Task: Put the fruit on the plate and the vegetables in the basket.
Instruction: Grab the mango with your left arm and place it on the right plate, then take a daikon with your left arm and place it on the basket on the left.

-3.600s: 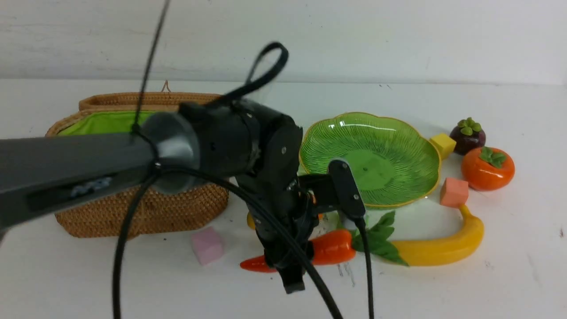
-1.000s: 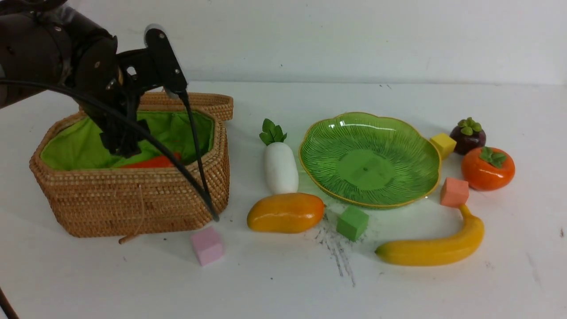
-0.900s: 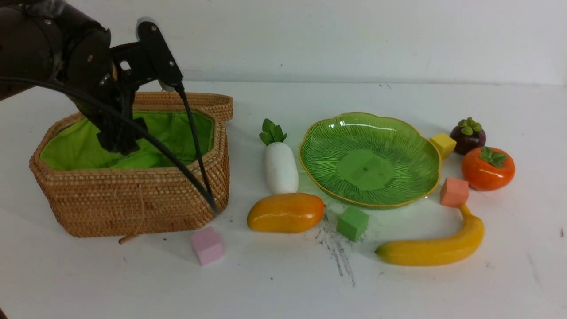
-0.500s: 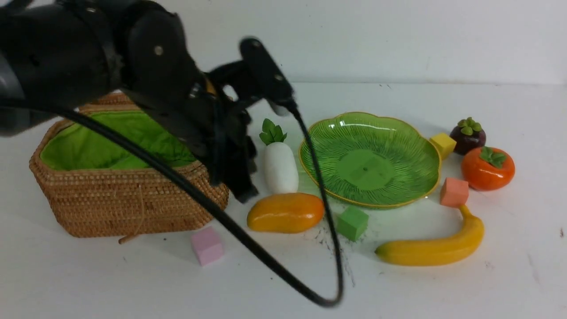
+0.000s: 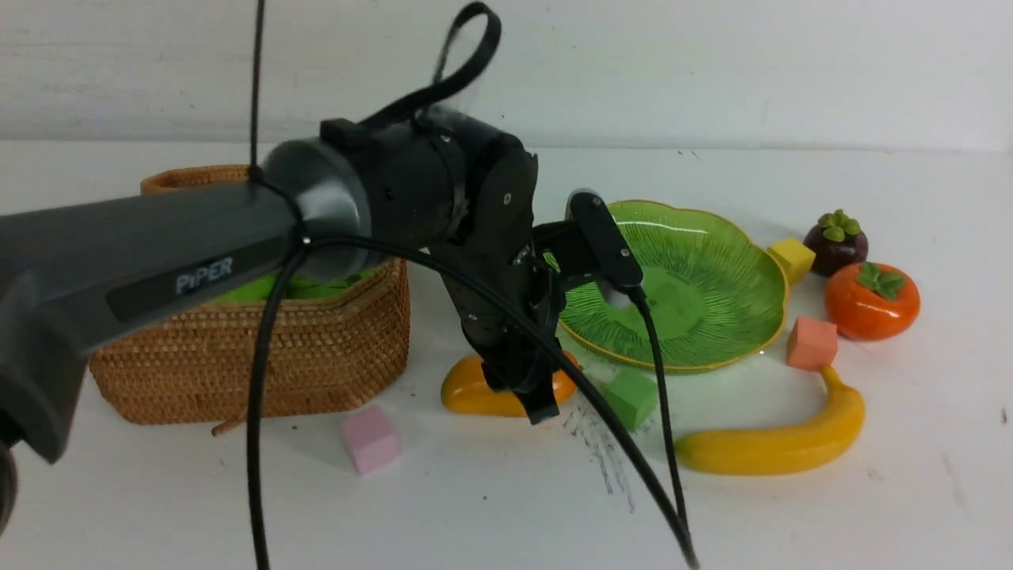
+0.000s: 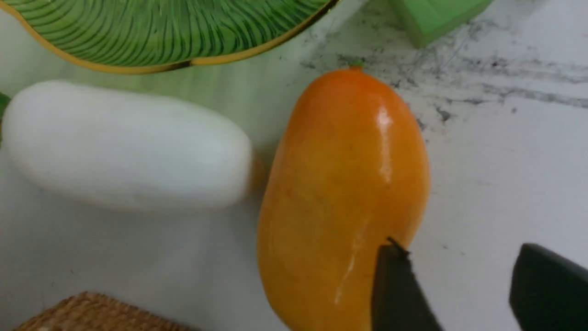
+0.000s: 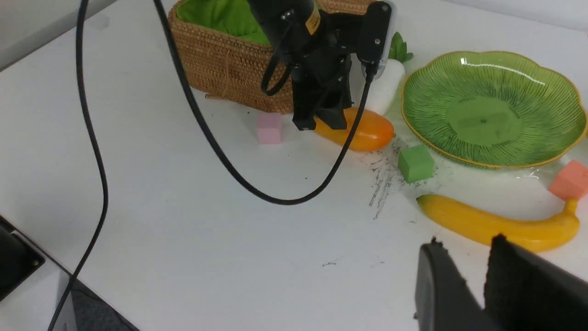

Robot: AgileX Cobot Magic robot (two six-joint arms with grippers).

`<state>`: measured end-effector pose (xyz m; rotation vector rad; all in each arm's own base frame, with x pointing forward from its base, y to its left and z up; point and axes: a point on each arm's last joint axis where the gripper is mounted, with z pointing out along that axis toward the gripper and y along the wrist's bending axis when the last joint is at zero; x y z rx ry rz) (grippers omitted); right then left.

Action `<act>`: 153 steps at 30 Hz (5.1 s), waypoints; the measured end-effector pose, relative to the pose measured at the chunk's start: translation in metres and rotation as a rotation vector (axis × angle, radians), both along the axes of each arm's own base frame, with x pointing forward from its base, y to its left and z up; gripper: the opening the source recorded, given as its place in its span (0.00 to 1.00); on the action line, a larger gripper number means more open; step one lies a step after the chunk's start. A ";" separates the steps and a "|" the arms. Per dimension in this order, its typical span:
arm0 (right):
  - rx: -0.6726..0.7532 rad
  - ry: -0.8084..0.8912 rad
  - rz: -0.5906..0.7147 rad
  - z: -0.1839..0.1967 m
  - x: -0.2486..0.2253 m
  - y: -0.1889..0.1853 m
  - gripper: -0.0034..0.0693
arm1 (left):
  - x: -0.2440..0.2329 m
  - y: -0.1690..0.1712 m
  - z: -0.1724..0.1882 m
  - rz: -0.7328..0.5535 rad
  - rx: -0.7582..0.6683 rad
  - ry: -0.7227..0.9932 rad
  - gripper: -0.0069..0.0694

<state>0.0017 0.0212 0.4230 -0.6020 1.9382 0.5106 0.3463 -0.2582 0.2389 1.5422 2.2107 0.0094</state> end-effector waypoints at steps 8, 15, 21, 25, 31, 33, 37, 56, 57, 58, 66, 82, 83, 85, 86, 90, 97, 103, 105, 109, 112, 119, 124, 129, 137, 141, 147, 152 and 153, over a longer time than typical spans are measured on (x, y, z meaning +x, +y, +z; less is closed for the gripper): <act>-0.001 0.000 0.000 0.000 0.000 0.000 0.28 | 0.020 -0.006 -0.034 -0.046 0.059 -0.096 0.91; -0.003 0.000 0.001 0.000 0.000 0.000 0.28 | 0.027 -0.008 -0.052 -0.070 0.104 -0.108 0.81; -0.005 0.002 0.001 0.000 0.000 0.000 0.28 | 0.024 -0.007 -0.052 -0.055 0.109 -0.066 0.79; -0.005 0.002 0.001 0.000 0.000 0.000 0.28 | 0.022 -0.007 -0.052 -0.046 0.116 -0.035 0.79; -0.005 0.002 0.001 0.000 0.000 0.000 0.28 | 0.019 -0.006 -0.050 -0.035 0.114 -0.001 0.79; -0.005 0.002 0.001 0.000 0.000 0.000 0.28 | 0.019 -0.006 -0.050 -0.034 0.112 -0.001 0.80; -0.005 0.002 0.001 0.000 0.000 0.000 0.28 | 0.019 -0.007 -0.055 -0.030 0.104 0.010 0.88; -0.004 -0.023 -0.015 0.001 0.001 -0.001 0.28 | 0.001 -0.006 0.022 0.066 -0.028 0.036 0.79; -0.005 -0.032 -0.023 0.002 0.002 -0.002 0.28 | 0.001 -0.009 0.034 0.075 -0.080 0.007 0.79; -0.009 -0.048 -0.041 0.003 0.003 -0.003 0.28 | 0.002 -0.015 0.049 0.087 -0.175 -0.026 0.79; 0.056 -0.062 -0.246 0.007 0.013 -0.016 0.28 | 0.030 -0.054 0.052 0.180 -0.642 -0.159 0.79; 0.078 -0.036 -0.309 0.006 0.014 -0.020 0.30 | 0.061 -0.069 -0.006 0.248 -0.701 -0.268 0.94; 0.078 -0.036 -0.309 0.006 0.014 -0.020 0.30 | 0.060 -0.069 -0.006 0.247 -0.700 -0.265 0.95; 0.078 -0.036 -0.309 0.006 0.014 -0.020 0.30 | 0.059 -0.068 -0.004 0.245 -0.698 -0.255 0.95; 0.078 -0.036 -0.309 0.006 0.014 -0.020 0.30 | 0.057 -0.068 -0.001 0.240 -0.696 -0.246 0.94; 0.077 -0.035 -0.309 0.006 0.014 -0.020 0.30 | 0.045 -0.064 0.023 0.261 -0.725 -0.163 0.85; 0.069 -0.023 -0.310 0.004 0.013 -0.021 0.30 | 0.004 -0.045 0.081 0.365 -0.733 0.107 0.38; 0.066 -0.018 -0.311 0.004 0.013 -0.021 0.30 | -0.013 -0.027 0.090 0.430 -0.581 0.177 0.07; 0.068 -0.016 -0.308 0.004 0.013 -0.020 0.30 | -0.014 -0.023 0.089 0.476 -0.552 0.191 0.07; 0.069 -0.014 -0.307 0.004 0.012 -0.020 0.30 | -0.012 -0.015 0.083 0.603 -0.488 0.198 0.07; 0.064 -0.016 -0.300 0.004 0.012 -0.020 0.30 | -0.004 -0.012 0.081 0.684 -0.461 0.157 0.07; 0.062 -0.018 -0.288 0.004 0.012 -0.019 0.30 | 0.029 -0.024 0.058 0.752 -0.367 0.100 0.13; 0.053 -0.001 -0.286 0.002 0.011 -0.019 0.30 | 0.063 -0.016 0.025 0.895 -0.328 0.139 0.40; 0.029 0.023 -0.285 -0.001 0.010 -0.020 0.31 | 0.085 0.002 0.002 0.981 -0.305 0.133 0.66; 0.020 0.005 -0.277 0.000 0.010 -0.020 0.32 | 0.099 0.001 -0.021 0.963 -0.307 0.068 0.79; 0.020 0.004 -0.277 0.000 0.010 -0.020 0.32 | 0.105 0.001 -0.026 0.943 -0.308 0.019 0.79; 0.020 0.004 -0.277 0.000 0.010 -0.020 0.32 | 0.108 0.000 -0.033 0.933 -0.296 -0.002 0.79; 0.020 0.004 -0.277 0.000 0.010 -0.020 0.33 | 0.109 -0.001 -0.042 0.934 -0.285 0.007 0.79; 0.020 0.004 -0.277 0.000 0.010 -0.020 0.33 | 0.109 -0.001 -0.043 0.934 -0.284 0.007 0.79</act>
